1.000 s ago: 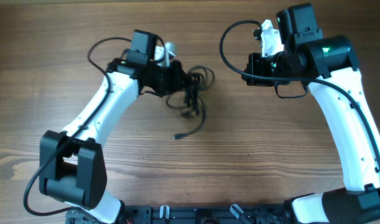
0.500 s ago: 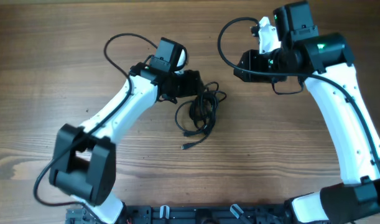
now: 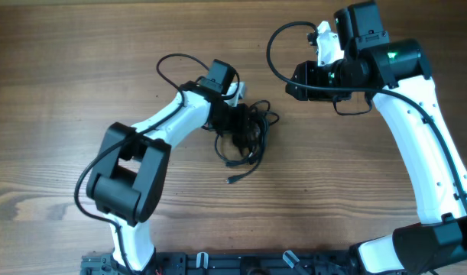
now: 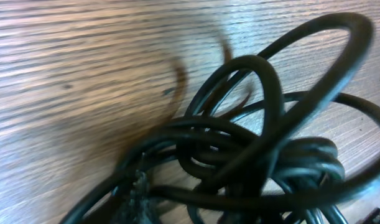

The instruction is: Untangle cables

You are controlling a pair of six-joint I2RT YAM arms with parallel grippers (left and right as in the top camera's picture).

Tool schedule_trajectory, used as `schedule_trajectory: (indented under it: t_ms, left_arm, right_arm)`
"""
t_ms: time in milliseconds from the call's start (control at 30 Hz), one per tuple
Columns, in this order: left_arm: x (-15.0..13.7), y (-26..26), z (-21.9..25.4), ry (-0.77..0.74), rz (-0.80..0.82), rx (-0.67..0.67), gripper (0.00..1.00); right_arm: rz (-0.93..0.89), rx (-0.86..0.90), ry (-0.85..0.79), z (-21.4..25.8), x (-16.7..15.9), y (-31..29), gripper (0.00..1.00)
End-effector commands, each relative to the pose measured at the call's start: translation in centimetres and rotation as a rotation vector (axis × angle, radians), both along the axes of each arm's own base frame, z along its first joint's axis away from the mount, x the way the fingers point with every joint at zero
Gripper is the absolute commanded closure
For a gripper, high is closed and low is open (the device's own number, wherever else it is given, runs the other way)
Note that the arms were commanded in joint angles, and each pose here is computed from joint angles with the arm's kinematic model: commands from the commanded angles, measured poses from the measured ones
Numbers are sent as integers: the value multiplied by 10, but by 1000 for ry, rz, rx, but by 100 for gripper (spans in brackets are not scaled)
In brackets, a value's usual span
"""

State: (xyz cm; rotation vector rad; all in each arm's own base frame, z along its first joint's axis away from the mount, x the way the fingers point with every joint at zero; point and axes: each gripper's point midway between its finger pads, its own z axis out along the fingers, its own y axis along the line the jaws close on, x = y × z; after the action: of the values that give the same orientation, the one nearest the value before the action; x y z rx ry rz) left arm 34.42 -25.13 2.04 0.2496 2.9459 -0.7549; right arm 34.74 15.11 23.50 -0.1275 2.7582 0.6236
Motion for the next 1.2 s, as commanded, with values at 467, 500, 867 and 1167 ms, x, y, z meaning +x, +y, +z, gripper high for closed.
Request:
schedule_trajectory:
  t_ms: [467, 500, 867, 1167]
  left_arm:
    - [54, -9, 197, -1, 351, -494, 96]
    - [54, -4, 204, 23, 397, -508, 96]
    - [47, 4, 203, 221, 596, -522, 96]
    - [29, -11, 221, 313, 477, -619, 96]
  right_arm:
    - [141, 245, -57, 31, 2, 54, 62]
    - [137, 256, -66, 33, 3, 59, 62]
    - [26, 136, -118, 14, 25, 88, 65]
    - [-32, 114, -80, -31, 60, 98, 67]
